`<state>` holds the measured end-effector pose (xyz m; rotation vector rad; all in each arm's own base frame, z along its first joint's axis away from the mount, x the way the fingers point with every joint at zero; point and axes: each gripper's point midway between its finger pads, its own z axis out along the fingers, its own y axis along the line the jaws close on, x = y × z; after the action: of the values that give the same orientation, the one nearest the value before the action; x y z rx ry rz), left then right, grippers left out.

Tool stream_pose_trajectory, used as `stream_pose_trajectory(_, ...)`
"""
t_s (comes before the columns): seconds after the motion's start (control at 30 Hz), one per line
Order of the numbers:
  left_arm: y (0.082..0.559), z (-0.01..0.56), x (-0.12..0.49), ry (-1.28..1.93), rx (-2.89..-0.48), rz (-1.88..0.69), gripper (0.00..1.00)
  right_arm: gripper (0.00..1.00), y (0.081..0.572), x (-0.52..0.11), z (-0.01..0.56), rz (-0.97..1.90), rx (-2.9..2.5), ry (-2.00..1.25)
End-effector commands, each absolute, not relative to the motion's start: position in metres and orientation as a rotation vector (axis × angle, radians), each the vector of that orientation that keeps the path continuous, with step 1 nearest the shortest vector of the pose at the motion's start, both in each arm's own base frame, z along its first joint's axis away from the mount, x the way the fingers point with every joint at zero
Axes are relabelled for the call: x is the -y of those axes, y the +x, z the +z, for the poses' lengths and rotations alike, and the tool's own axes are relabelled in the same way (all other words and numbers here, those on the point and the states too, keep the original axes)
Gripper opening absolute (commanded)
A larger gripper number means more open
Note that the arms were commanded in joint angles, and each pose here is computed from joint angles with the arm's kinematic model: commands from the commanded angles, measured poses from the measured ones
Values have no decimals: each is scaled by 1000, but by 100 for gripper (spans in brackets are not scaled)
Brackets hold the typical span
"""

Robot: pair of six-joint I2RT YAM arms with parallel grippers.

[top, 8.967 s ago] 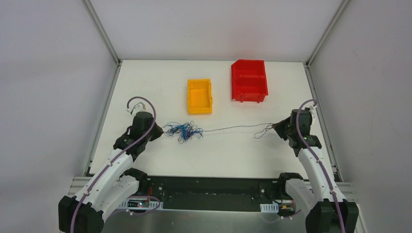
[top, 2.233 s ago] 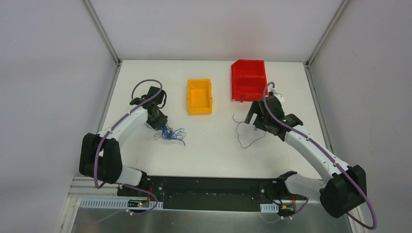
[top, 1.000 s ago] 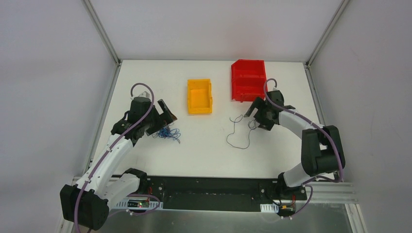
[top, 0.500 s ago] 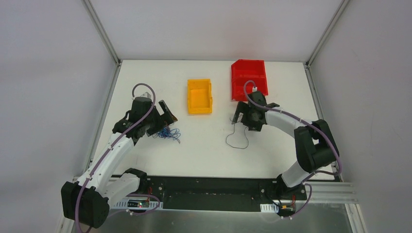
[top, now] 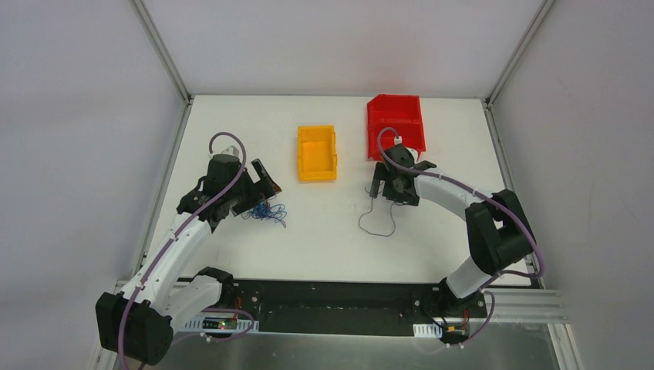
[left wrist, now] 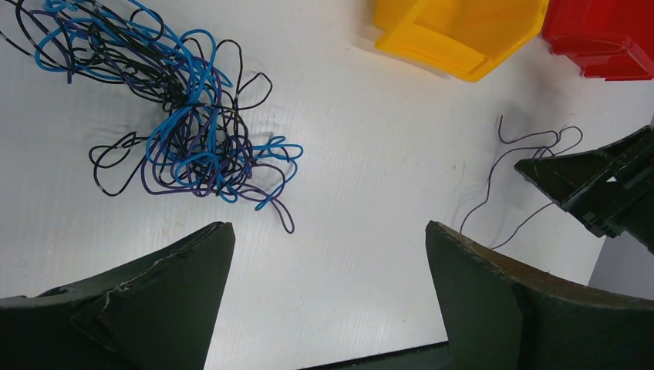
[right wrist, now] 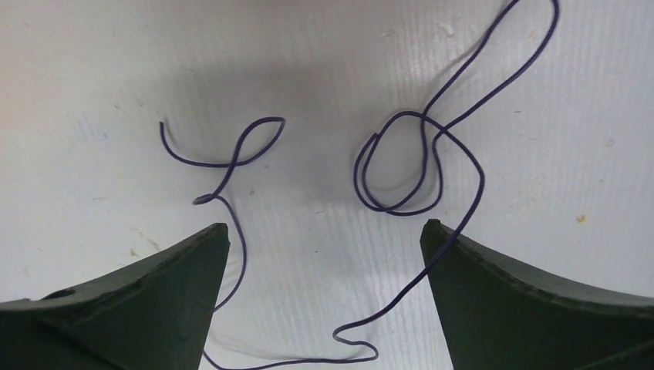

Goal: Untangle the cables

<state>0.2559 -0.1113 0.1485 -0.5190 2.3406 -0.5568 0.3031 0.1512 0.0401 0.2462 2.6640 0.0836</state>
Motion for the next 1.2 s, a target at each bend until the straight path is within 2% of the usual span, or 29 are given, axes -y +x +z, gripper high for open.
stream_pose_trajectory(0.0,257,159,116,-473,-2311,-587,99,99,308,-125,59,-15,-2607,227)
stream_pose_trajectory(0.23,256,167,120,-437,-2288,-623,99,99,316,-125,47,339,-2616,414)
stream_pose_trajectory(0.43,254,170,120,-406,-2273,-628,99,99,326,-149,43,469,-2615,410)
stream_pose_trajectory(0.67,253,169,119,-403,-2271,-625,99,99,327,-179,39,361,-2628,237)
stream_pose_trajectory(0.97,254,170,119,-401,-2270,-622,99,99,325,-168,31,-99,-2633,82)
stream_pose_trajectory(1.17,253,167,118,-408,-2276,-619,99,72,327,-163,23,-195,-2640,63)
